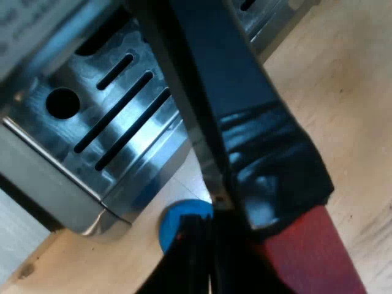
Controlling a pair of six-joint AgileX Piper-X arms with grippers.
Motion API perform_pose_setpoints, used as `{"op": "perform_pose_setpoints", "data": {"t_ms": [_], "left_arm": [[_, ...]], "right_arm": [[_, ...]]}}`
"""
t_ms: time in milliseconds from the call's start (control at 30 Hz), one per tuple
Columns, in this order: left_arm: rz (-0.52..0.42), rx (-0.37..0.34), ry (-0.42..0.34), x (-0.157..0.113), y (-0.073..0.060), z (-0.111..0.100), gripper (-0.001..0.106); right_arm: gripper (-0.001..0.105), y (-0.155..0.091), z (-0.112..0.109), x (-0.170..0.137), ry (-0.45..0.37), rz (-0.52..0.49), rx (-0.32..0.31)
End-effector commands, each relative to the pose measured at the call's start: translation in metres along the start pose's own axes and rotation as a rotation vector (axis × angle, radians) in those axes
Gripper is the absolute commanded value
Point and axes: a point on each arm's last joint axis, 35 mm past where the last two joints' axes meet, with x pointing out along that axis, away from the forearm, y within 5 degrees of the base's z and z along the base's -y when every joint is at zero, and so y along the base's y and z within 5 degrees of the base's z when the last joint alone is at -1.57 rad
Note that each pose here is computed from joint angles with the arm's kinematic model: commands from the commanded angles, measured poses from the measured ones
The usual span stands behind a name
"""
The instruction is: Put the handle in the coffee machine
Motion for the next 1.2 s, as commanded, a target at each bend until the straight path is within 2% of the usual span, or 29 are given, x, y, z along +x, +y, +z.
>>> {"op": "perform_pose_setpoints", "data": {"t_ms": [33,100,133,200,433,767,933,1067,1200], "left_arm": [[-0.11,0.011,-0.044,0.0,-0.01,0.004,0.0],[-0.118,0.005,-0.025,0.001,-0.013,0.003,0.0],[-0.121,0.009,-0.018,0.002,-0.015,0.003,0.0],[-0.146,0.03,0.005,0.007,-0.028,0.003,0.0],[-0.201,0.122,0.04,0.017,-0.055,0.004,0.0],[-0.268,0.265,-0.001,0.026,-0.086,0.01,0.0],[-0.293,0.334,-0.056,0.023,-0.102,0.019,0.0],[-0.299,0.365,-0.111,0.018,-0.107,0.028,0.0],[-0.299,0.369,-0.119,0.017,-0.108,0.03,0.0]], "right_arm": [[0.045,-0.007,0.007,-0.017,0.012,0.101,0.019],[0.045,-0.011,0.011,-0.025,0.007,0.131,0.062],[0.045,-0.012,0.012,-0.027,0.008,0.139,0.063],[0.045,-0.016,0.016,-0.035,-0.002,0.17,0.064],[0.045,-0.027,0.023,-0.052,-0.012,0.167,0.068],[0.045,-0.035,0.026,-0.062,-0.01,0.115,0.069],[0.045,-0.035,0.026,-0.062,-0.009,0.115,0.069],[0.045,-0.035,0.026,-0.062,-0.003,0.095,0.067],[0.045,-0.035,0.026,-0.062,-0.003,0.094,0.067]]}}
